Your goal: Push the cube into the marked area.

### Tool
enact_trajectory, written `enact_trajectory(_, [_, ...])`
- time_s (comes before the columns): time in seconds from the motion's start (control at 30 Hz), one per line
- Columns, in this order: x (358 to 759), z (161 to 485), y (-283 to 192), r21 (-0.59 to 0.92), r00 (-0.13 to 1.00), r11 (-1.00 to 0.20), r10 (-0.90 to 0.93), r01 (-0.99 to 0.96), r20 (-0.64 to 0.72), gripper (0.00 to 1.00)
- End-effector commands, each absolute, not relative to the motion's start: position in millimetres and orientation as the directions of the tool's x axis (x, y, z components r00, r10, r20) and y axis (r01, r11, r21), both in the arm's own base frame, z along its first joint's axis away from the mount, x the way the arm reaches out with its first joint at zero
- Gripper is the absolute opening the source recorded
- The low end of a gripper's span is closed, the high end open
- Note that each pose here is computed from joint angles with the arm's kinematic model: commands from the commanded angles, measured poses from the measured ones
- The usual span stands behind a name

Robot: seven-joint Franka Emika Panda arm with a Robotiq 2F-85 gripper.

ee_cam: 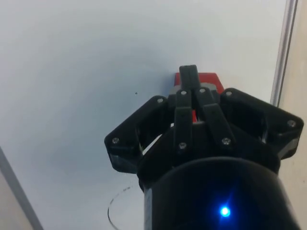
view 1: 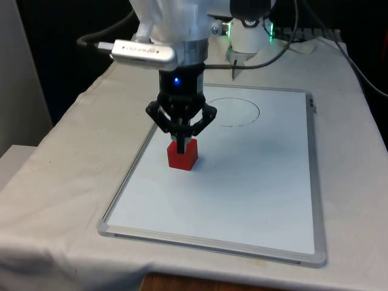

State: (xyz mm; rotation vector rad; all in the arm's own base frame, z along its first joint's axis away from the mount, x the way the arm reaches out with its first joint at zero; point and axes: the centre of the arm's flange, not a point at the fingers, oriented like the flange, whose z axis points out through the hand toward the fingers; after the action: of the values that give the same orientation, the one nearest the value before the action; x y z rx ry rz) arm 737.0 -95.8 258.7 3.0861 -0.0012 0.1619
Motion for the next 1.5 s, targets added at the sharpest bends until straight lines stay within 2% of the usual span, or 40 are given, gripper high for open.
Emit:
enact_trajectory(0.0, [738.3, 253.3, -97.8, 0.045, 0.995, -0.999, 0.006, 0.001, 0.103, 0.0])
enact_trajectory(0.07, [738.2, 255.0, -96.3, 0.052, 0.995, -0.999, 0.005, -0.001, 0.102, 0.0])
enact_trajectory(0.27, [740.5, 224.6, -106.9, 0.048, 0.997, -0.999, 0.029, 0.026, 0.078, 0.0])
enact_trajectory(0.57, [736.7, 205.2, -120.2, 0.054, 0.996, -0.997, 0.064, 0.061, 0.054, 0.0])
enact_trajectory(1.07, [718.8, 206.5, -143.6, 0.064, 0.996, -0.994, 0.089, 0.088, 0.018, 0.0])
enact_trajectory(1.47, [713.6, 218.3, -136.7, 0.038, 0.996, -0.995, 0.092, 0.091, 0.004, 0.0])
